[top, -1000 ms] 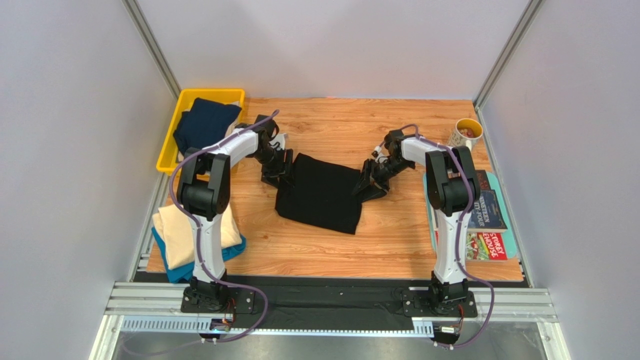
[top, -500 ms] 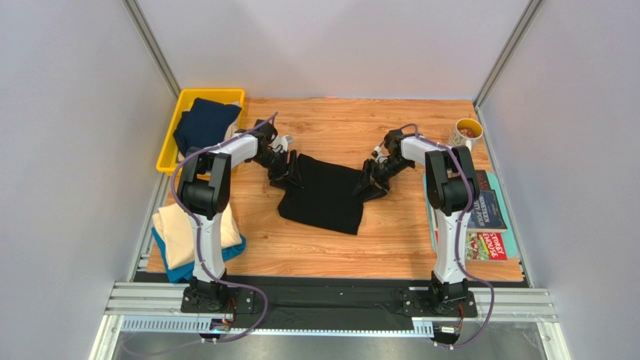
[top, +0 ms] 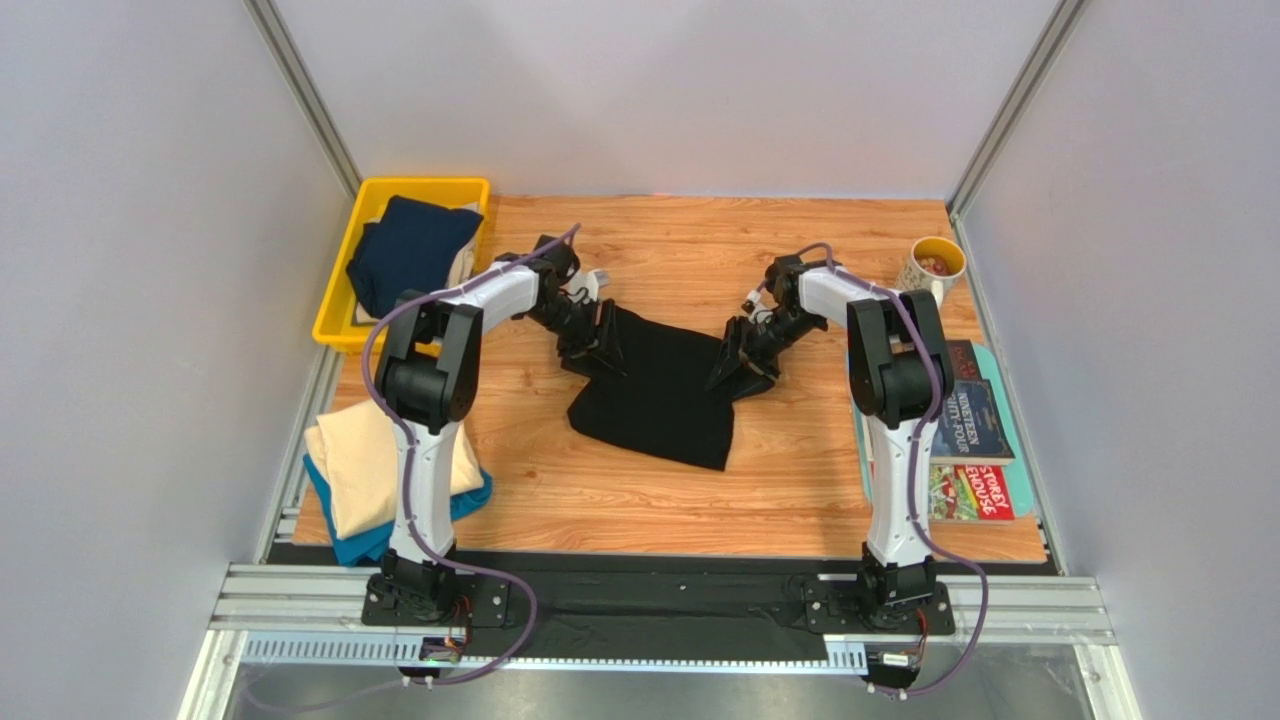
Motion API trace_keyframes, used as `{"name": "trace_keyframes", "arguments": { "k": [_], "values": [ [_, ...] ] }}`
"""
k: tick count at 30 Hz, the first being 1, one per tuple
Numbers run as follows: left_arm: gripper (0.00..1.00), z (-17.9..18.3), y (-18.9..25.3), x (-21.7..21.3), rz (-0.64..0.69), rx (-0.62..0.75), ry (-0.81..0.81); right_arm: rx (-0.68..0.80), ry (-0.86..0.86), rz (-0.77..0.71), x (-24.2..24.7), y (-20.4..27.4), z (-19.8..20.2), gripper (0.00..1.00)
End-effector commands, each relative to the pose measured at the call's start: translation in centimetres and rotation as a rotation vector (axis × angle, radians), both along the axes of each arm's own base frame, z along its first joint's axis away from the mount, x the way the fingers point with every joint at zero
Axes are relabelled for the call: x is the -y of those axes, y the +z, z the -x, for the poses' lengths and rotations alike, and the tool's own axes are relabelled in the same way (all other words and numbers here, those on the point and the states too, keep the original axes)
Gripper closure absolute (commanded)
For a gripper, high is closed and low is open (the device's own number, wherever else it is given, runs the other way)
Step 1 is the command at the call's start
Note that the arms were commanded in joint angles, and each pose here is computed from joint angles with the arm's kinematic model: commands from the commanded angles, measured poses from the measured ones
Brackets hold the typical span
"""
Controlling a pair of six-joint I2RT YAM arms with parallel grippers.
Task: Fold and stack the t-shirts
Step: Neatly place the folded tshirt to the corner
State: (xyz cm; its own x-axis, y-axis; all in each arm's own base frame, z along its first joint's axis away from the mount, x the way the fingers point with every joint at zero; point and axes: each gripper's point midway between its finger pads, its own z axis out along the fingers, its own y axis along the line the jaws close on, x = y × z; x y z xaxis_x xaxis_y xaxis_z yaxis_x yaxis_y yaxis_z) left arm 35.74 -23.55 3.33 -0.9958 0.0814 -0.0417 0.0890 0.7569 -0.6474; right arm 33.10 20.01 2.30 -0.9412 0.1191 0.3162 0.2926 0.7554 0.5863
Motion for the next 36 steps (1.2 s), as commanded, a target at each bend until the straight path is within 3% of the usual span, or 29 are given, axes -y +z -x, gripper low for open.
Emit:
{"name": "trace_keyframes", "arguments": {
  "k": [1,5,9,14,16,22,29,36],
  "values": [
    [0.41,0.9,0.6,3.2,0.044,-0.018,-0.058,-0.057,0.003,0.206,3.0,-6.1,0.9,0.49],
    [0.45,1.9,0.6,4.2,0.048,-0.032,-0.083,-0.043,0.002,0.195,2.8,-5.8,0.4,0.49],
    [0.72,2.2,0.7,4.4,0.044,-0.028,-0.089,-0.035,0.002,0.195,2.8,-5.7,0.1,0.49],
    [0.84,1.8,1.0,4.2,0.026,0.004,-0.088,-0.029,-0.003,0.200,2.9,-5.6,-0.1,0.49],
    [1.00,1.6,1.2,4.3,0.029,0.004,-0.084,-0.031,-0.004,0.199,3.0,-5.5,-0.1,0.49],
    [1.00,0.7,1.8,4.1,0.008,0.046,-0.067,-0.005,-0.016,0.226,3.8,-4.3,-0.4,0.41],
    [1.00,-2.4,4.5,0.9,-0.120,0.152,0.023,0.105,-0.020,0.447,7.8,-1.5,-1.4,0.42],
    [1.00,-2.9,7.9,-3.5,-0.267,0.227,0.130,0.139,-0.075,0.487,9.1,0.5,-2.1,0.42]
  ]
}}
